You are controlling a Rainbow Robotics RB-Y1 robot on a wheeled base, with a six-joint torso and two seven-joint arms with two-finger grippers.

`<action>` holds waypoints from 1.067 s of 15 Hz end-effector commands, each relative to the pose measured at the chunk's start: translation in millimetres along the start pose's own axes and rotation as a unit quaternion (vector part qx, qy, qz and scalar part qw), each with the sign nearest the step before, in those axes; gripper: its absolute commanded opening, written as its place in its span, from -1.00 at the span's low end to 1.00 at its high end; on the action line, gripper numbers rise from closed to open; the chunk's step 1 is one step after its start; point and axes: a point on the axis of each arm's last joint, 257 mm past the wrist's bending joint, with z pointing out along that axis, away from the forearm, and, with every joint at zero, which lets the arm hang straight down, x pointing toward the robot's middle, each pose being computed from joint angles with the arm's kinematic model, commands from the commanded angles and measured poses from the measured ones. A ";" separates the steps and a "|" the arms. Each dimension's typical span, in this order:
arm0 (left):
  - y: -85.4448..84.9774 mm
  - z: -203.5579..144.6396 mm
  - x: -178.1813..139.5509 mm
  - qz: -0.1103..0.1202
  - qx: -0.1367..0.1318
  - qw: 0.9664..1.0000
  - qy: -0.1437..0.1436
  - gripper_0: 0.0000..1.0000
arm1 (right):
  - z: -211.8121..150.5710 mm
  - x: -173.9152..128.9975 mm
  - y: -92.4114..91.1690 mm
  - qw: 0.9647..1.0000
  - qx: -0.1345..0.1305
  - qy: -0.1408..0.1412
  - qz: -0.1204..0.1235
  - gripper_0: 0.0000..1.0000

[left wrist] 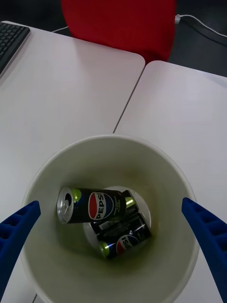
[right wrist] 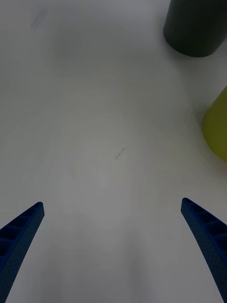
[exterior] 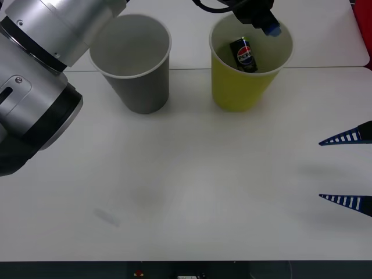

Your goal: Put the can into the green bin and the plastic bottle into the gray bin

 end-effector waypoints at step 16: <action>-19.7 -142.7 191.6 0.182 0.127 0.969 -0.113 1.00 | 0.0 0.0 0.0 1.000 0.000 0.000 0.000 1.00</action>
